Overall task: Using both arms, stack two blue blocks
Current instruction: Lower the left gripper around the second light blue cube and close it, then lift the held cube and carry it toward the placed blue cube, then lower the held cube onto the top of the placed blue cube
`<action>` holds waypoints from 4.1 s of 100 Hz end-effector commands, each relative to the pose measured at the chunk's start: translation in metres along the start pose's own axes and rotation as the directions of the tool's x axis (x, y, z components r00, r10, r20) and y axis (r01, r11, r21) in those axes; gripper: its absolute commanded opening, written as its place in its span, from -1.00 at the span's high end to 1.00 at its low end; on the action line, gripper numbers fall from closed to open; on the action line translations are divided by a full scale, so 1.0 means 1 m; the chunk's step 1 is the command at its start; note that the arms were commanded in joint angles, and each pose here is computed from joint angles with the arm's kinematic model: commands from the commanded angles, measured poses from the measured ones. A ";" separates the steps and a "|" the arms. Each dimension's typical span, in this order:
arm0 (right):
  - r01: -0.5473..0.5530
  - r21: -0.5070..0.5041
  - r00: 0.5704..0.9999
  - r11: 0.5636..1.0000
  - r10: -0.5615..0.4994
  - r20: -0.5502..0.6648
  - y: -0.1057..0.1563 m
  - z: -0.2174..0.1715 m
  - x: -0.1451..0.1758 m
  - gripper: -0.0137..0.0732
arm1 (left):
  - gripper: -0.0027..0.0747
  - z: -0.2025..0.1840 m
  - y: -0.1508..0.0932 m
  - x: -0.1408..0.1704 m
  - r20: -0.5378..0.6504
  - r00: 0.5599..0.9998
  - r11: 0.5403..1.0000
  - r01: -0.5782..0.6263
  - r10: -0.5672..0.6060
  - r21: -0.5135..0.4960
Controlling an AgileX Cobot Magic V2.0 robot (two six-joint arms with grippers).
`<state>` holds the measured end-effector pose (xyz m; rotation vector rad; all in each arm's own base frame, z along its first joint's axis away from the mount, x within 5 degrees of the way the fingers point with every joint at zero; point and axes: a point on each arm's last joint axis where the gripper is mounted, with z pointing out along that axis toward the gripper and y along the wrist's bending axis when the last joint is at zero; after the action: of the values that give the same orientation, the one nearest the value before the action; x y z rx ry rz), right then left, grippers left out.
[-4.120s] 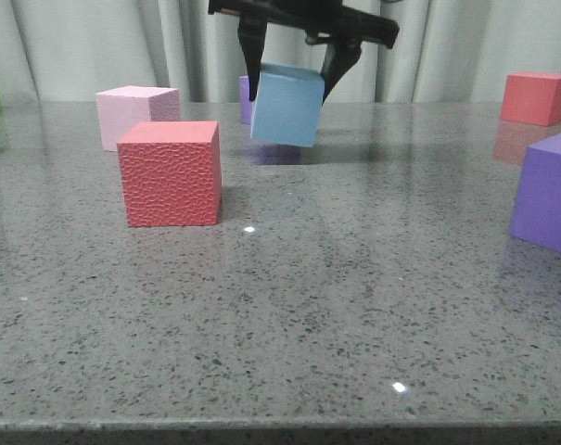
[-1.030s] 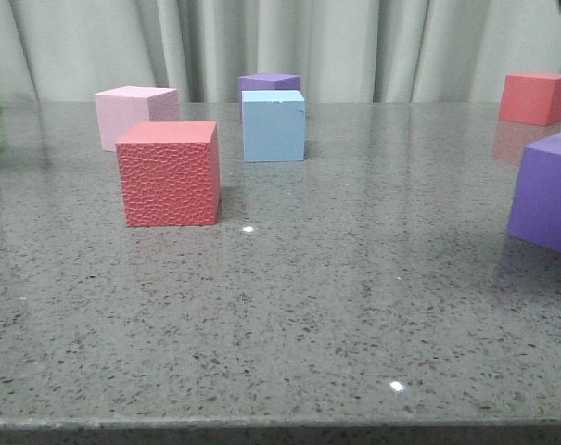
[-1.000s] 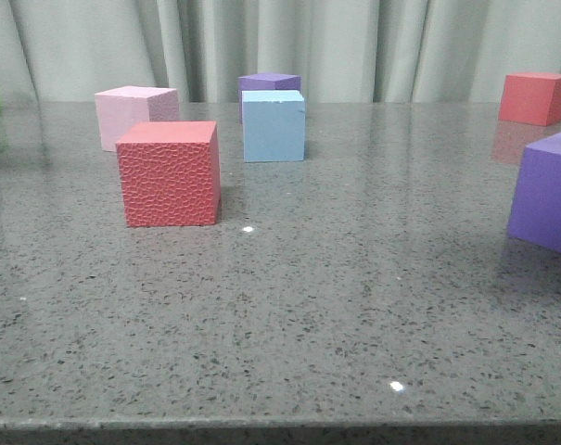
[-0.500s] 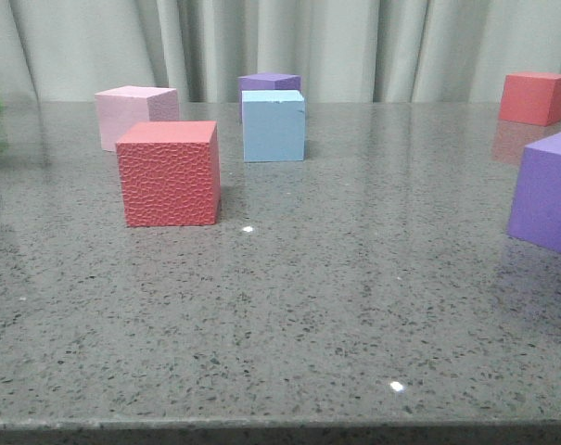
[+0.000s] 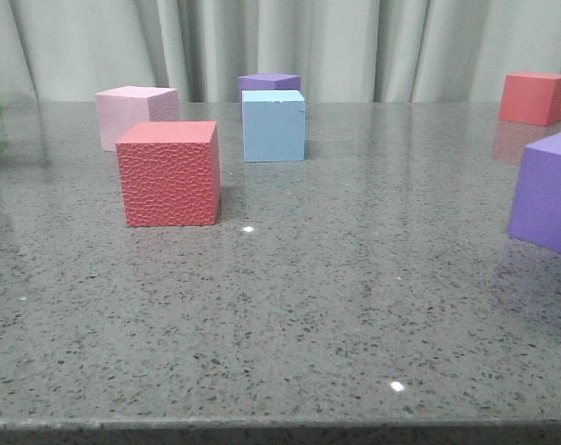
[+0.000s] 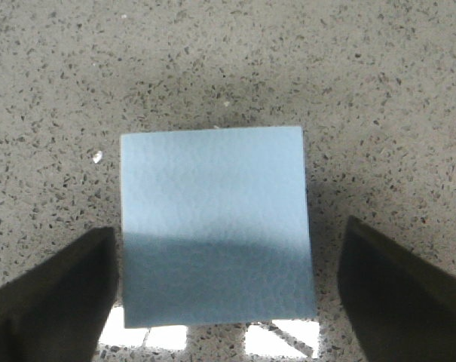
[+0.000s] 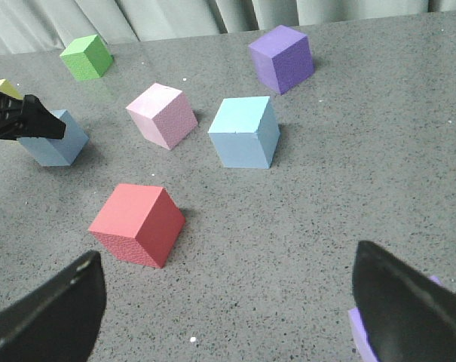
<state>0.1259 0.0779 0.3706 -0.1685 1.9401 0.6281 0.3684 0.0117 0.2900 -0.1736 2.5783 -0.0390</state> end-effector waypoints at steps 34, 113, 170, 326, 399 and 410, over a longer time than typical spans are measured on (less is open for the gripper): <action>0.025 -0.029 0.995 0.999 -0.022 0.100 0.005 -0.006 -0.014 -0.82 | 0.16 -0.024 0.000 -0.014 0.117 0.993 1.000 0.011 -0.012 0.011; 0.025 -0.033 0.994 0.999 -0.022 0.111 0.005 -0.006 -0.015 -0.82 | 0.72 -0.024 -0.001 -0.016 0.137 0.990 1.000 0.011 -0.012 0.013; 0.025 -0.033 0.994 0.999 -0.022 0.111 0.005 -0.006 -0.015 -0.82 | 0.78 -0.032 -0.007 -0.017 0.153 0.985 0.994 0.063 -0.076 0.084; 0.026 -0.031 0.994 0.999 -0.023 0.105 0.005 -0.006 -0.014 -0.82 | 0.77 -0.079 -0.241 -0.039 0.195 0.973 0.854 0.005 -0.124 0.521; 0.058 -0.022 0.992 0.998 -0.055 0.116 0.004 -0.006 -0.015 -0.82 | 0.77 -0.074 -0.251 -0.023 0.093 0.992 0.874 0.034 -0.089 0.485; 0.058 -0.022 0.992 0.998 -0.055 0.116 0.004 -0.006 -0.015 -0.82 | 0.77 -0.074 -0.250 -0.023 0.093 0.992 0.877 0.031 -0.086 0.479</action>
<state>0.1266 0.0771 0.3711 -0.1914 1.9270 0.5980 0.3888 -0.2365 0.3446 -0.0643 2.4692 -0.6009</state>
